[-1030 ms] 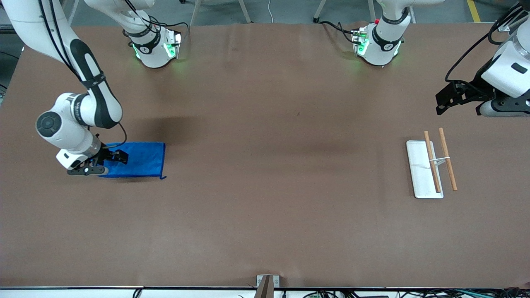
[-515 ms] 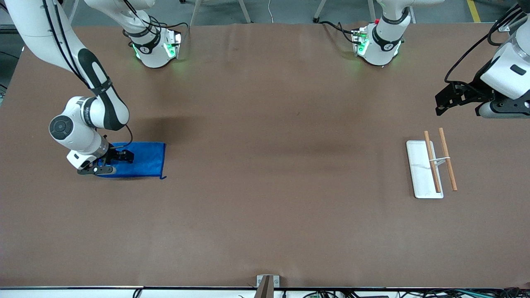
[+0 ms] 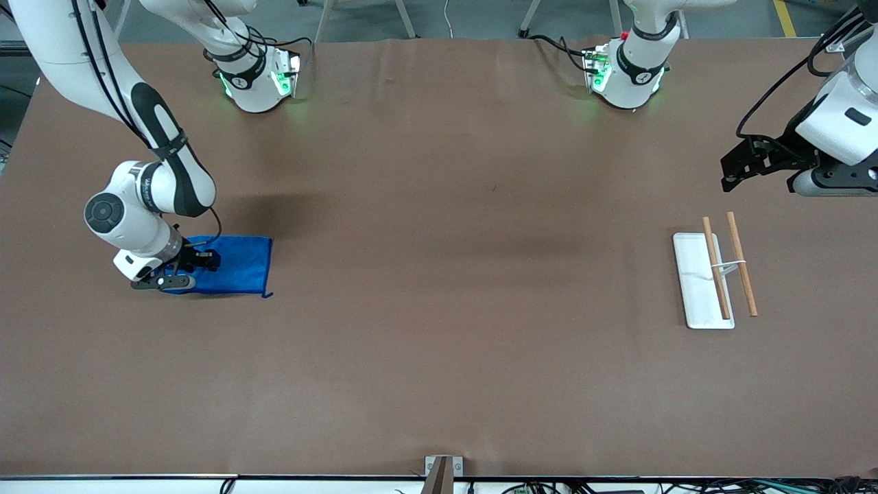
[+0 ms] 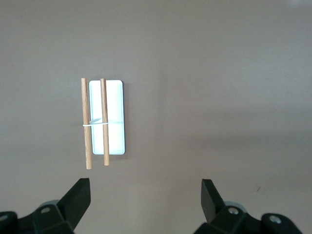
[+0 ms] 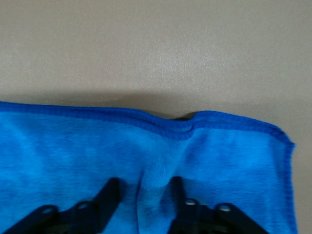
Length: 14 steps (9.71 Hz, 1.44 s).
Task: Right arm passes towel to left arm to hang
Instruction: 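Lower the right gripper onto the blue towel's edge and grasp it, then lift the blue towel with the right gripper toward the table's middle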
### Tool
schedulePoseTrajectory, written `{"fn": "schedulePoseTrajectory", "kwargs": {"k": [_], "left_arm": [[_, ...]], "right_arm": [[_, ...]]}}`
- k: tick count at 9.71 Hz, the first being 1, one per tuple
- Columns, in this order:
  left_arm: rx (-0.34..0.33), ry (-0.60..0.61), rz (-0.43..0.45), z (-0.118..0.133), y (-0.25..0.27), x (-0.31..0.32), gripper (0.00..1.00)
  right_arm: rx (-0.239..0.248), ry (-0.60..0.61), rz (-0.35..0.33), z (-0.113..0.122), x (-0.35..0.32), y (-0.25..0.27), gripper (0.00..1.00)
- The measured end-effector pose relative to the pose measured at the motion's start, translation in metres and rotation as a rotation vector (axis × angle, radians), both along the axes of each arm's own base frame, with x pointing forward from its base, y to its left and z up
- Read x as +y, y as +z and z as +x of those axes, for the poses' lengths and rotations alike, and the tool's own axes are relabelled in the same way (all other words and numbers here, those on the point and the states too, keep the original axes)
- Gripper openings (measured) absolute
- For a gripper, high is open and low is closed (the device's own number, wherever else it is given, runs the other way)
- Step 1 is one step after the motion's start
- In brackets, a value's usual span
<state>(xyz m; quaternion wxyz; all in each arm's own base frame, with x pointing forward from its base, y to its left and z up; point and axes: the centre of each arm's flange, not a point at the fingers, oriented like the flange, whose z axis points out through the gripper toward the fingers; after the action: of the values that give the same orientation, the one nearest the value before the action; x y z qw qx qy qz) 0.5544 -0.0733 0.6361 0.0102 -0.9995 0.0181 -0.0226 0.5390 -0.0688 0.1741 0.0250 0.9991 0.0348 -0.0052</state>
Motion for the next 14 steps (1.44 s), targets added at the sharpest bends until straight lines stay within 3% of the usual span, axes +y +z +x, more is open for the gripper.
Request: {"fn": "schedulePoseTrajectory", "kwargs": {"k": [2,3,6,9,12,14], "left_arm": [[0.004,0.000,0.000,0.001,-0.002,0.000,1.00],[0.005,0.000,0.000,0.002,-0.003,0.000,1.00],[0.006,-0.002,0.000,0.002,-0.003,0.000,1.00],[0.005,0.000,0.000,0.002,-0.003,0.000,0.97],[0.005,-0.006,0.000,0.002,-0.003,-0.003,1.00],[0.004,-0.020,0.000,0.001,-0.003,-0.011,1.00]], "right_arm": [[-0.002,0.001,0.001,0.002,0.001,0.004,0.14],[0.017,0.001,0.004,0.004,0.001,0.006,0.05],[0.107,-0.016,0.037,0.048,0.010,0.082,0.05],[0.112,-0.104,0.096,0.087,0.080,0.194,0.05],[0.076,-0.168,0.154,0.085,0.222,0.240,0.05],[0.042,-0.219,0.285,0.067,0.313,0.263,0.05]]}}
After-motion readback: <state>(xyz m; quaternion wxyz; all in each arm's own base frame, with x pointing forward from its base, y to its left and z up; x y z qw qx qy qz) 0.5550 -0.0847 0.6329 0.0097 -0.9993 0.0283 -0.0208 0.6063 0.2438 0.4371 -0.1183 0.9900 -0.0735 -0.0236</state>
